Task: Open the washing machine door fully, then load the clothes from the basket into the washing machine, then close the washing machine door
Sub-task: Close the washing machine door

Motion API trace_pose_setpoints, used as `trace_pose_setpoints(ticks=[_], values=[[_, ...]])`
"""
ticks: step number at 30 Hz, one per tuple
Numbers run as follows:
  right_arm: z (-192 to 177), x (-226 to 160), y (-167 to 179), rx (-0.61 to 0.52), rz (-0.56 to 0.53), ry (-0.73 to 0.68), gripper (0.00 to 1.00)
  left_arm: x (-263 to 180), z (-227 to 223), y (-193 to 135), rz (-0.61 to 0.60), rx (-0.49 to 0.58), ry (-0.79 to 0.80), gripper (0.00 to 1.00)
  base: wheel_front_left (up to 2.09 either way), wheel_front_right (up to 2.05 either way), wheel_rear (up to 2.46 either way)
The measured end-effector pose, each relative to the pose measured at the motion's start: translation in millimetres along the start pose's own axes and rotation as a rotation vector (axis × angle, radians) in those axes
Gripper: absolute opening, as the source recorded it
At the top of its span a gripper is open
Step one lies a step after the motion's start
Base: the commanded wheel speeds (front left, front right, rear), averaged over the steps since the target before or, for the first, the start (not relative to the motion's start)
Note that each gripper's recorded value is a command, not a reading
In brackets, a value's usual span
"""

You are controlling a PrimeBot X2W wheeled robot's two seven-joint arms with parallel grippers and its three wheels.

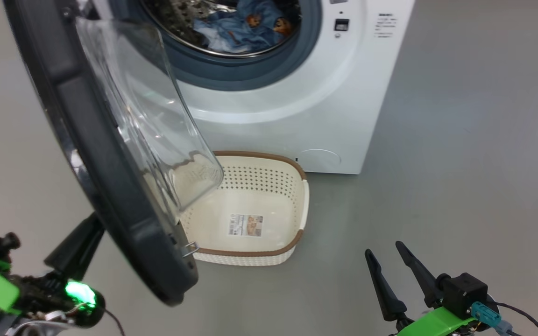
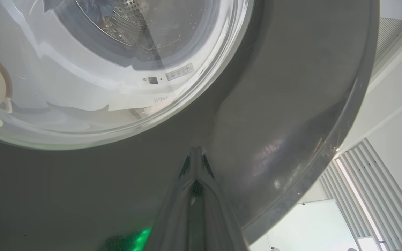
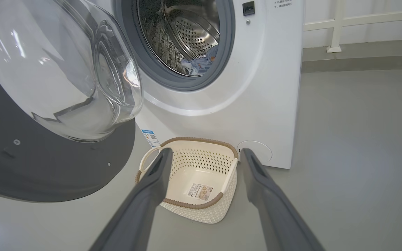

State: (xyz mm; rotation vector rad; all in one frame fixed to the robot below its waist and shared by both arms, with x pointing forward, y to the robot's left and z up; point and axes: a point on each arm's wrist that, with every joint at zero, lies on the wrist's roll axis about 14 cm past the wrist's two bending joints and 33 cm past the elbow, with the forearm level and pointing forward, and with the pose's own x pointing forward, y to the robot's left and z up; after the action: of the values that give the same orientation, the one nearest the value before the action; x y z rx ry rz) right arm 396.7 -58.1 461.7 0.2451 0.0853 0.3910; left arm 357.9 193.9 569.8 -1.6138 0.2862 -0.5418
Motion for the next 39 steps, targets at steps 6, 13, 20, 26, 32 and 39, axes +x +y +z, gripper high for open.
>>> trace_pose_setpoints(ticks=[6,13,20,26,32,39], values=[[7.0,-5.3,-16.7,0.002,-0.053,-0.021,1.00,33.0,-19.4,15.5,0.003,-0.038,0.042,0.00,0.00,0.00,0.00],[5.2,-22.5,-42.1,0.006,-0.141,-0.015,1.00,71.5,-29.4,30.1,0.005,-0.064,0.068,0.00,0.00,0.00,0.00],[10.0,-37.9,-66.5,0.029,-0.229,-0.033,1.00,112.0,-39.6,33.2,-0.019,-0.060,0.112,0.00,0.00,0.00,0.00],[10.4,-51.2,-81.7,0.032,-0.288,-0.035,1.00,143.8,-52.7,38.4,-0.026,-0.076,0.155,0.00,0.00,0.00,0.00],[15.6,-56.5,-91.2,0.028,-0.321,-0.049,1.00,167.6,-56.9,41.3,-0.036,-0.084,0.149,0.00,0.00,0.00,0.00],[18.9,-59.4,-92.9,0.029,-0.330,-0.060,1.00,171.1,-58.6,43.4,-0.031,-0.089,0.143,0.00,0.00,0.00,0.00]])
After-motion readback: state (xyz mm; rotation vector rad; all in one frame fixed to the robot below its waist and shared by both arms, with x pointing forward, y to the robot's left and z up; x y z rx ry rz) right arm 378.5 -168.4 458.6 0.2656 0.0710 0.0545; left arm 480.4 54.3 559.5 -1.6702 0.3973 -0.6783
